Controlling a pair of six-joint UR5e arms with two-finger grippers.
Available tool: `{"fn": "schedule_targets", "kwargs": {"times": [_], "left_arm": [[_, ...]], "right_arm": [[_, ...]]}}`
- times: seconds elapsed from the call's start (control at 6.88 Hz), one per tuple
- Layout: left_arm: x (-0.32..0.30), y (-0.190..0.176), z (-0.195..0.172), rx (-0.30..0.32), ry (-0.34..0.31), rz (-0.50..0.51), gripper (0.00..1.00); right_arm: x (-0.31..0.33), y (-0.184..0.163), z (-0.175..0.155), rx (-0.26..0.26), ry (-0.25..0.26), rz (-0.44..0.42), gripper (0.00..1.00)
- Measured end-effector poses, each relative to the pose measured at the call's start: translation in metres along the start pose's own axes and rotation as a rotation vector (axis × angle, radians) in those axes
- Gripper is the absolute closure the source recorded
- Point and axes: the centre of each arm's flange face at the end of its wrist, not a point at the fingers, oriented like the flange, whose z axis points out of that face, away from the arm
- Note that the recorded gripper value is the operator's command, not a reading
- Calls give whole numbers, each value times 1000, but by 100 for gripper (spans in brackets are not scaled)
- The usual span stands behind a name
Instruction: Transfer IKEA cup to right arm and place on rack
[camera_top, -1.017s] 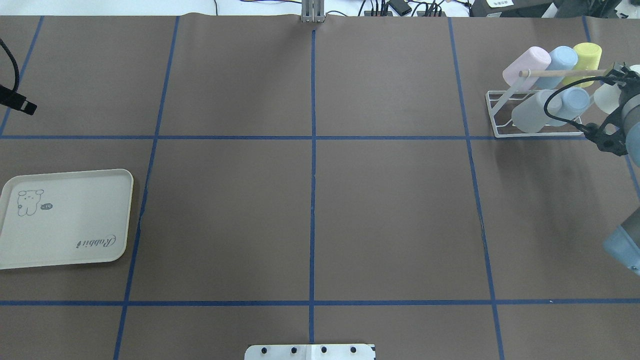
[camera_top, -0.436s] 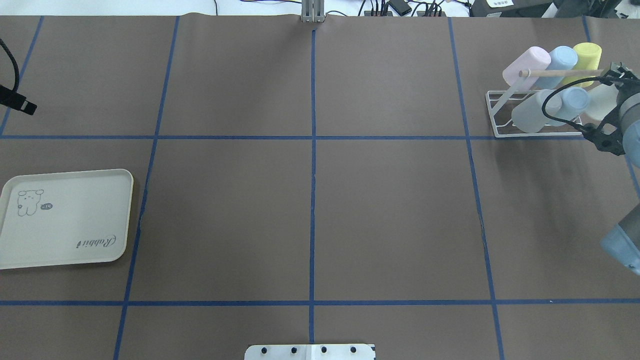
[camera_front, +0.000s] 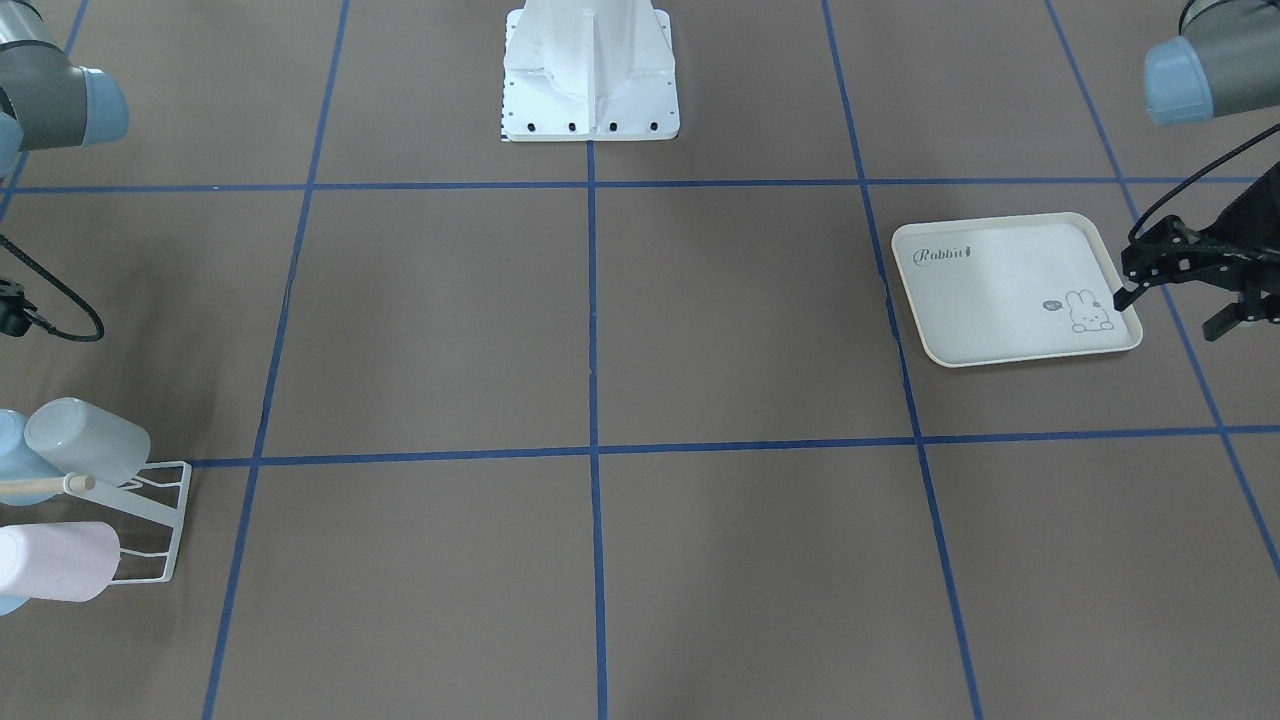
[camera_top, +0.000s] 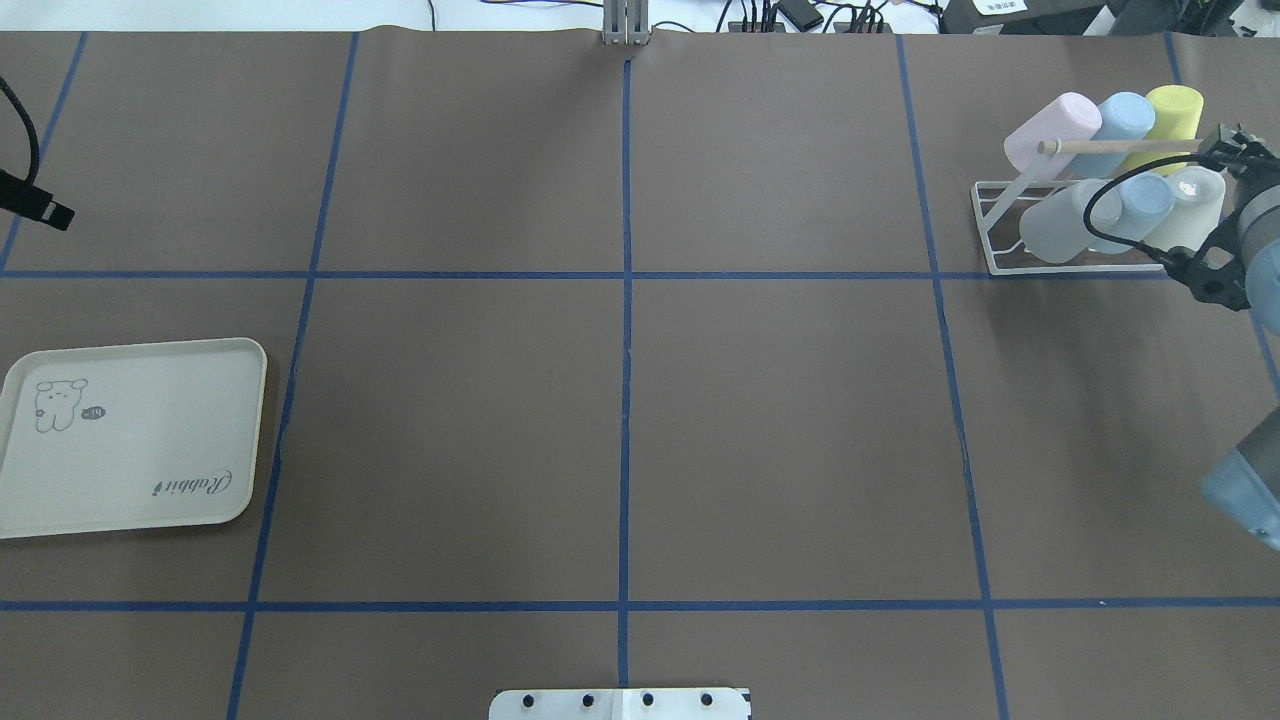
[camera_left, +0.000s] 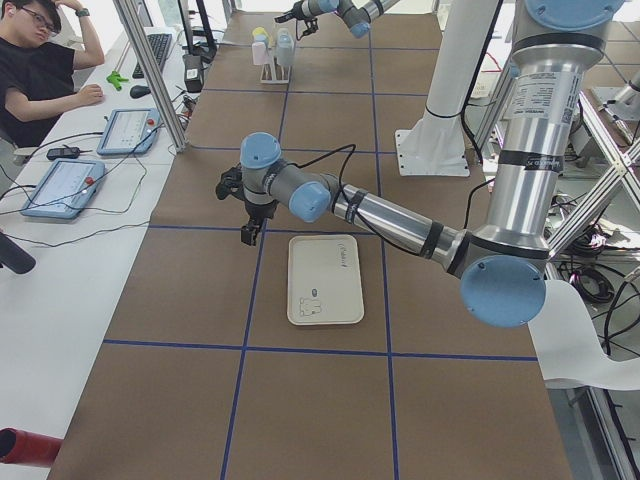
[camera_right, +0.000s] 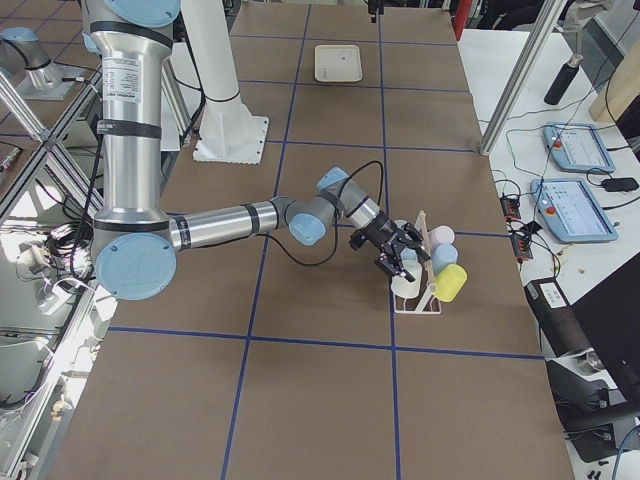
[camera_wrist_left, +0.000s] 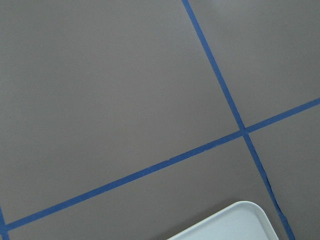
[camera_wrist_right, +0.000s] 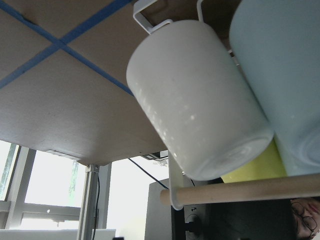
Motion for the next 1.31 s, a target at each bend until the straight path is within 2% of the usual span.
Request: {"fn": "schedule_targets", "kwargs": {"times": [0.15, 0.29, 0.58, 0.73, 1.02, 1.16, 1.31], "left_arm": [[0, 0, 0, 1, 0, 1, 0], [0, 0, -1, 2, 0, 2, 0], [2, 0, -2, 6, 1, 4, 0], [2, 0, -3, 7, 1, 4, 0], [1, 0, -2, 6, 1, 4, 0], [1, 0, -2, 5, 1, 4, 0], [1, 0, -1, 5, 1, 3, 0]], "right_arm": [[12, 3, -2, -1, 17, 15, 1], [27, 9, -6, -4, 37, 64, 1], [25, 25, -14, -6, 49, 245, 1], [16, 38, -15, 15, 44, 319, 1], [-18, 70, -5, 136, 0, 498, 1], [-35, 78, -1, 195, -33, 624, 1], [-47, 81, 2, 227, -64, 738, 0]]}}
